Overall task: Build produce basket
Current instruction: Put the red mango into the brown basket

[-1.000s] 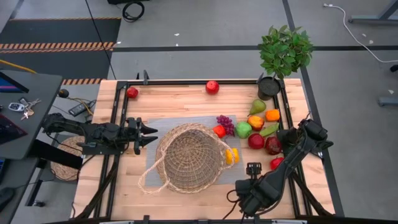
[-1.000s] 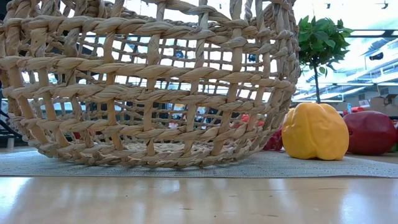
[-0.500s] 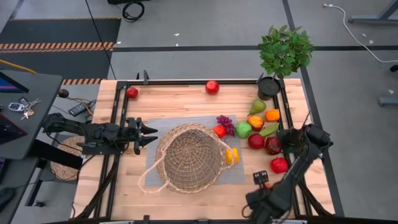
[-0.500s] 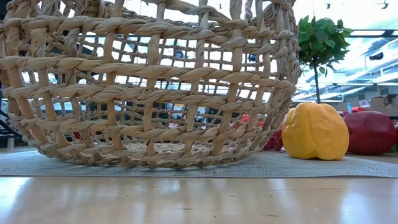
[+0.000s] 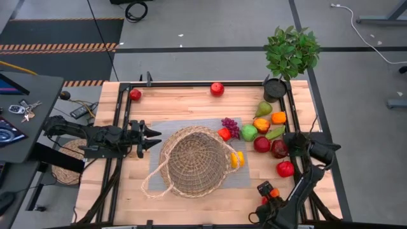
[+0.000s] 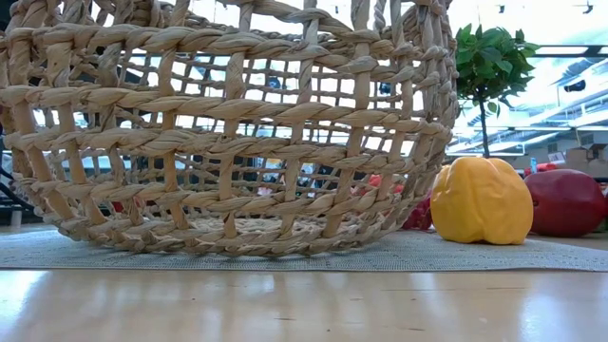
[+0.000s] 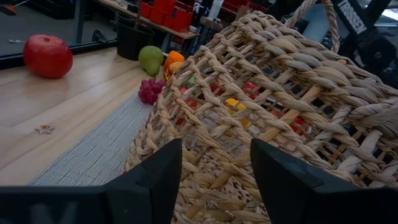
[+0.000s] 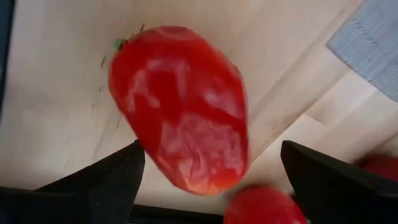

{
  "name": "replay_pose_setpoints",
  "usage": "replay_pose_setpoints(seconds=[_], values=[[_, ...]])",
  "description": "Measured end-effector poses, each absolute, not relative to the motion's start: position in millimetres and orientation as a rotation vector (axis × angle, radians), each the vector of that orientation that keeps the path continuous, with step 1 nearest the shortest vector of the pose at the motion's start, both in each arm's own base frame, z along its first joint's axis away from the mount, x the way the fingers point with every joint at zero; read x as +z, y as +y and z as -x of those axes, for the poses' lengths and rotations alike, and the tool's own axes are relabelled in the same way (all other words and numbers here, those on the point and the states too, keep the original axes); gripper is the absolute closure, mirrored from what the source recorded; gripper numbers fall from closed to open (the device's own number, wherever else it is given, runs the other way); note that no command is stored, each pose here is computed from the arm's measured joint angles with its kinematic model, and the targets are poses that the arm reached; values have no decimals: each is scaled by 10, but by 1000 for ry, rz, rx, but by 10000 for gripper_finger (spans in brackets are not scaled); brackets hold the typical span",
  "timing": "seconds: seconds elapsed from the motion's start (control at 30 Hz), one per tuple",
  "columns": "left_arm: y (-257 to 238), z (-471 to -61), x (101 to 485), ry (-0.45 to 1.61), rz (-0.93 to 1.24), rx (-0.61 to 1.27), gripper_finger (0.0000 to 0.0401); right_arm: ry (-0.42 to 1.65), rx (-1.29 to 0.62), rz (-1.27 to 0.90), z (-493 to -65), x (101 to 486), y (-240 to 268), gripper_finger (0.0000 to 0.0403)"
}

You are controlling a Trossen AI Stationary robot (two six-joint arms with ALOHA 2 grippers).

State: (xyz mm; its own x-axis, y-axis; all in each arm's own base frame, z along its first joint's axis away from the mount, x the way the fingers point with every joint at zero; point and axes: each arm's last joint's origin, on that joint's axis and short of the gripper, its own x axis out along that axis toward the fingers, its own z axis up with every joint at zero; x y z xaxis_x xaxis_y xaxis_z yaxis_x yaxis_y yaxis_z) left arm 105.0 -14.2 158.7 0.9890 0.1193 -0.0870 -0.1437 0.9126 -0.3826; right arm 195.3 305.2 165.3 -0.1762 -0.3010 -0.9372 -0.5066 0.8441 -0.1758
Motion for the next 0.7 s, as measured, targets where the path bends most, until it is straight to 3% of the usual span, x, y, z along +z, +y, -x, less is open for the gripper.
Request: replay_pose_setpoints(seconds=[0.23, 0.7], values=[[-143, -1049, 1588, 62, 399, 135, 206, 1797, 225, 667, -2016, 1499, 3024, 34], [-143, -1049, 1587, 62, 399, 135, 204, 1800, 261, 625, -2132, 1394, 2913, 136]])
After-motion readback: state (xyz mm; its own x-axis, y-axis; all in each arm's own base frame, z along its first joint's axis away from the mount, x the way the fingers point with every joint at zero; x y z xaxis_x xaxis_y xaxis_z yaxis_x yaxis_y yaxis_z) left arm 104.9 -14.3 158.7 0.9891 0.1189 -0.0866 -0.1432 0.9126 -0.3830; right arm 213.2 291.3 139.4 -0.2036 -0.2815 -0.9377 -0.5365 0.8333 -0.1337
